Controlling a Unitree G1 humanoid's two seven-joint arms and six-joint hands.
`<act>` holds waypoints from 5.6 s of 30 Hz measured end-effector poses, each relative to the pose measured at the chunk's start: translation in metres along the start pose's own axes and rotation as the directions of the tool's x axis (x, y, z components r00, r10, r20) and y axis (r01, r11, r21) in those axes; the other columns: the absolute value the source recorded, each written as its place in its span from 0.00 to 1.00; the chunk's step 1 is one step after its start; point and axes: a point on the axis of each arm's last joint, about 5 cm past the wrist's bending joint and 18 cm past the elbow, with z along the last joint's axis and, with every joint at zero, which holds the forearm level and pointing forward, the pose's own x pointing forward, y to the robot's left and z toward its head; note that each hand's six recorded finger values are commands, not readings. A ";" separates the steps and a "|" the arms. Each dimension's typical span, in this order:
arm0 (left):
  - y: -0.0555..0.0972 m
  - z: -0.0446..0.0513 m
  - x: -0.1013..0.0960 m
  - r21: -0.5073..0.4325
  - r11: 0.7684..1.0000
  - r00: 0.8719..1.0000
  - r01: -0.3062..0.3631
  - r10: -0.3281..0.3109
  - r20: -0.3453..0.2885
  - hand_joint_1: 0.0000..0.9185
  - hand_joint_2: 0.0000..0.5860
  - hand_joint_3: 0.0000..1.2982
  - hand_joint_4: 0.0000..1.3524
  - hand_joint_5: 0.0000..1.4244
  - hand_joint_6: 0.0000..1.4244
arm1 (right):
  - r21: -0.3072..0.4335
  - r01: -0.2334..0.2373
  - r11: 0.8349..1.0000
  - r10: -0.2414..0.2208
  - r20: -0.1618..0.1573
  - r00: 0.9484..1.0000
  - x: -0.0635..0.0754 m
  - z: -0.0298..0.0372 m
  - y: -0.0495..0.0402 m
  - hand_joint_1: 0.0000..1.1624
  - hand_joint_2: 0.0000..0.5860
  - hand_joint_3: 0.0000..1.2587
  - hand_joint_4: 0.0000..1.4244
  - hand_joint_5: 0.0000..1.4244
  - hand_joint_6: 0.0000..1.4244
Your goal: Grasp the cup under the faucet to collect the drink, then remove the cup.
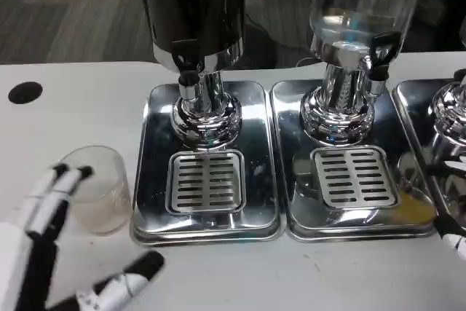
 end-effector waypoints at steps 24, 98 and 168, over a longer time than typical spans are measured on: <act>-0.008 -0.0245 0.104 0.108 0.985 0.959 0.131 -0.099 -0.266 0.00 0.02 0.08 0.03 0.11 0.24 | 0.023 -0.023 0.999 0.024 -0.035 0.999 -0.006 -0.0109 0.0037 0.43 0.63 0.22 0.11 0.08 0.00; -0.044 -0.0009 0.120 0.183 0.982 0.976 0.055 -0.015 -0.218 0.33 0.19 0.41 0.45 0.64 0.73 | 0.063 -0.071 0.996 0.072 -0.016 0.997 -0.023 -0.0175 0.0100 0.43 0.62 0.23 0.11 0.07 0.00; -0.084 0.0770 0.182 -0.012 0.999 0.990 0.032 -0.033 -0.135 0.31 0.18 0.43 0.47 0.63 0.70 | 0.110 -0.113 0.988 0.116 -0.022 0.993 -0.034 -0.0382 0.0088 0.42 0.61 0.23 0.11 0.08 0.00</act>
